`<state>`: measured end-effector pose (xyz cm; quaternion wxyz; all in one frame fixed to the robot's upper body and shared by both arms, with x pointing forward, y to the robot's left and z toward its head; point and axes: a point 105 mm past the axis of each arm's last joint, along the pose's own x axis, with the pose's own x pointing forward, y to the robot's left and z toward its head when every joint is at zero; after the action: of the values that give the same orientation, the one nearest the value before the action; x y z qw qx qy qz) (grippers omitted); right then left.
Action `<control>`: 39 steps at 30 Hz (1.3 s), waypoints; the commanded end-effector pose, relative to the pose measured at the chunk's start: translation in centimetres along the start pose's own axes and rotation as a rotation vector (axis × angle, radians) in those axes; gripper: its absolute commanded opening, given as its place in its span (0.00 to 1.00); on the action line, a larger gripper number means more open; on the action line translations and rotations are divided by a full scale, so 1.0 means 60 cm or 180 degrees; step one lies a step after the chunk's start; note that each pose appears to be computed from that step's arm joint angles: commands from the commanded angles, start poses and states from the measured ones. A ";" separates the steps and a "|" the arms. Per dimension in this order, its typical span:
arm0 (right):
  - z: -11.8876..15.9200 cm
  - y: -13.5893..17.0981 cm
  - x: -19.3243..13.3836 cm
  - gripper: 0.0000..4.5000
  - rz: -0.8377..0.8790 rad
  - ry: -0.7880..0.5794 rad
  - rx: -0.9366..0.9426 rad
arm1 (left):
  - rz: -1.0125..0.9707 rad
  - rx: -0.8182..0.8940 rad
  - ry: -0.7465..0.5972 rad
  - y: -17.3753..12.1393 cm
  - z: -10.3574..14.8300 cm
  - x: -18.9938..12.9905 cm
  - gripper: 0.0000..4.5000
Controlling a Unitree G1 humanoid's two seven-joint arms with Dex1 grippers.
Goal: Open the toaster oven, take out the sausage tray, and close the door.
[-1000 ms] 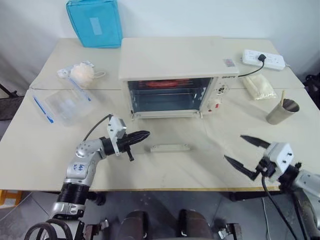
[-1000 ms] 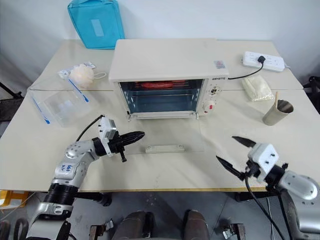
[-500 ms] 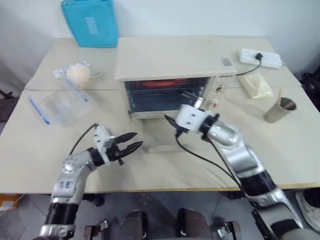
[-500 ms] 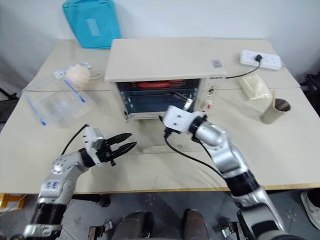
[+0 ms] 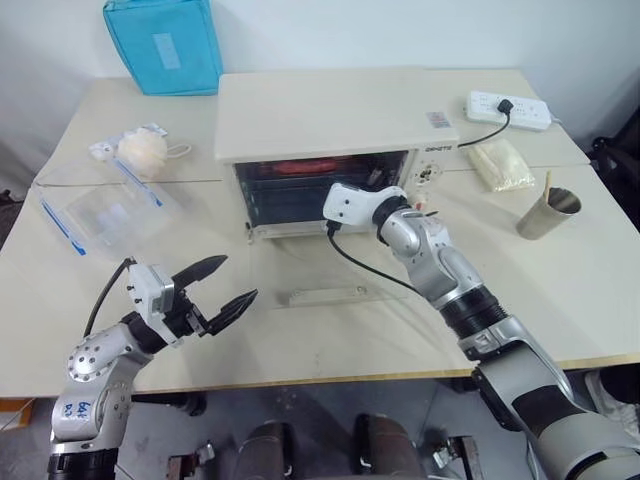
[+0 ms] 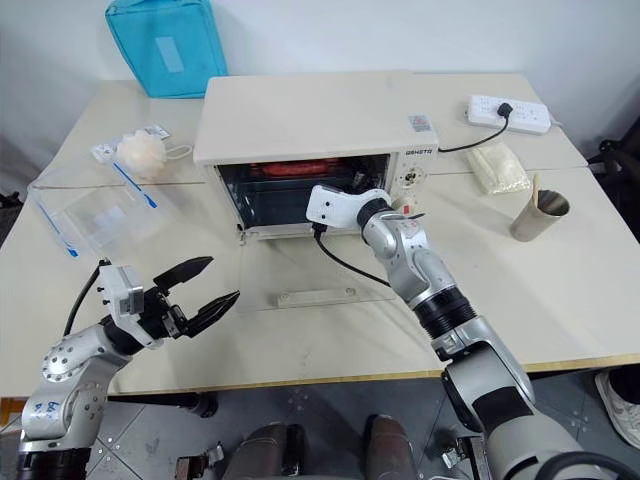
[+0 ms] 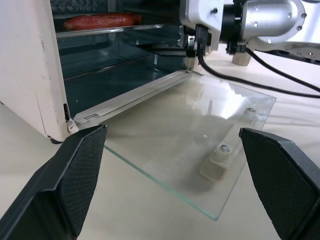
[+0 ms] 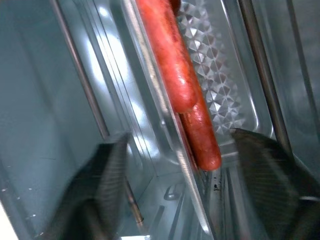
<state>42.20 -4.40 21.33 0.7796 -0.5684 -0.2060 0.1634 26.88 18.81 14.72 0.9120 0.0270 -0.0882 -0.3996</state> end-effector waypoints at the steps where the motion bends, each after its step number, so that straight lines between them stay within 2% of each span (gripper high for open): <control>1: 0.024 -0.018 0.003 0.40 -0.0137 -0.0153 -0.0075 | -0.0033 0.0103 -0.0147 -0.003 0.022 0.011 1.00; 6: 0.027 -0.021 0.004 0.03 -0.0172 -0.0167 -0.0172 | -0.0157 0.0104 -0.0227 0.004 0.029 0.042 1.00; 7: 0.027 -0.024 0.004 0.01 -0.0182 -0.0169 -0.0202 | -0.0213 0.0111 -0.0234 0.006 0.031 0.053 1.00; 19: 0.064 -0.056 -0.006 0.01 -0.0340 -0.0501 -0.0425 | -0.0294 0.0187 -0.0518 0.063 0.078 0.138 1.00; 26: 0.073 -0.042 -0.033 0.01 -0.0137 -0.0664 -0.0612 | -0.0238 0.0165 -0.0592 0.086 0.091 0.139 1.00; 35: 0.054 -0.020 -0.101 0.01 0.0124 -0.0592 -0.0574 | -0.0323 0.0055 -0.0584 0.092 0.091 0.134 1.00; 39: 0.061 -0.009 -0.130 0.01 0.0176 -0.0633 -0.0559 | -0.0323 -0.0037 -0.0595 0.098 0.093 0.128 1.00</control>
<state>35.27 -5.61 19.84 0.6992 -0.6325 -0.2391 0.2319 35.15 15.88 20.49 0.8742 -0.0071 -0.1472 -0.4628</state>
